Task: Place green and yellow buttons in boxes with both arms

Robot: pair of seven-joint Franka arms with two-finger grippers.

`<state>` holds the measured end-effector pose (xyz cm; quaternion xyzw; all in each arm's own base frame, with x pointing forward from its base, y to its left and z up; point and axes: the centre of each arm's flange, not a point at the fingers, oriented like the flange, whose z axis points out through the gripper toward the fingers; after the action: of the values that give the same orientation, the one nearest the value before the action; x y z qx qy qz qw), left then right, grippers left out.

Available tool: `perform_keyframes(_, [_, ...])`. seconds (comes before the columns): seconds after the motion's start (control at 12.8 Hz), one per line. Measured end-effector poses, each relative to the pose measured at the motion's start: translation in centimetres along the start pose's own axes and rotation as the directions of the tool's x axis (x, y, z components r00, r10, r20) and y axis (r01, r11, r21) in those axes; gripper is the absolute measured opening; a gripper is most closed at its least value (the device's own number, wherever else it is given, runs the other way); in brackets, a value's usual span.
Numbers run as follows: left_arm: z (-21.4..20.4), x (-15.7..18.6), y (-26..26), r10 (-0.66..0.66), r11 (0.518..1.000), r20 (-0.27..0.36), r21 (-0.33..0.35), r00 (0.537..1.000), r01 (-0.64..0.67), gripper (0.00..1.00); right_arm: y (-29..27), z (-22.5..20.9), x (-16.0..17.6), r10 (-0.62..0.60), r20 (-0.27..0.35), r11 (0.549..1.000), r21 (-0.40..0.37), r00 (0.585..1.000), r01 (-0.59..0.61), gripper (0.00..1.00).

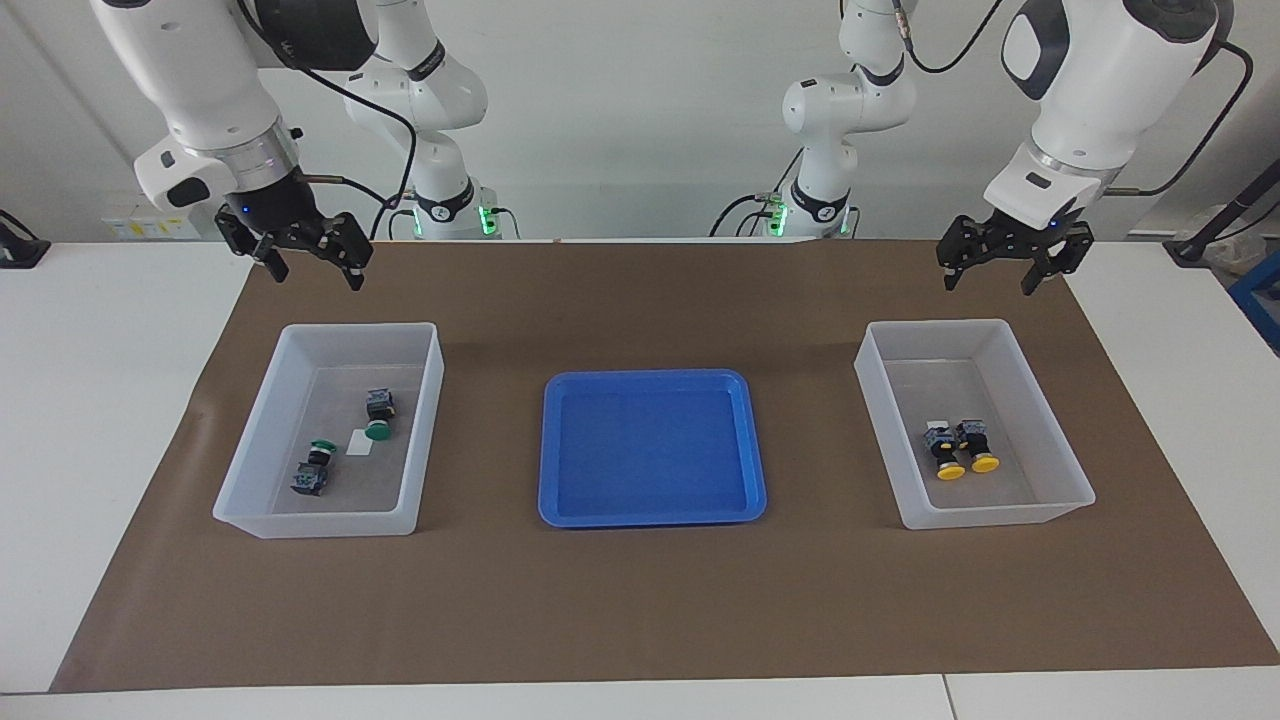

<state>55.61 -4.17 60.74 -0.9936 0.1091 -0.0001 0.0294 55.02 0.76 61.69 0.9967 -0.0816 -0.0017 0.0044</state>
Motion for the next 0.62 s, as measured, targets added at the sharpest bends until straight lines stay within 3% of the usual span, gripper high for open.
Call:
perform_keyframes(0.23, [0.0,0.1,0.7,-0.002,0.998,-0.009,-0.063,1.000,0.001,1.00,-0.1,-0.7,-0.1,-0.010,-0.007,1.000,0.002,1.000,0.010,1.00])
perform_keyframes(0.62, [0.0,0.2,1.0,-0.003,0.996,-0.011,-0.090,1.000,0.002,1.00,-1.1,-0.6,-0.3,-0.028,0.000,1.000,0.004,1.000,0.028,1.00])
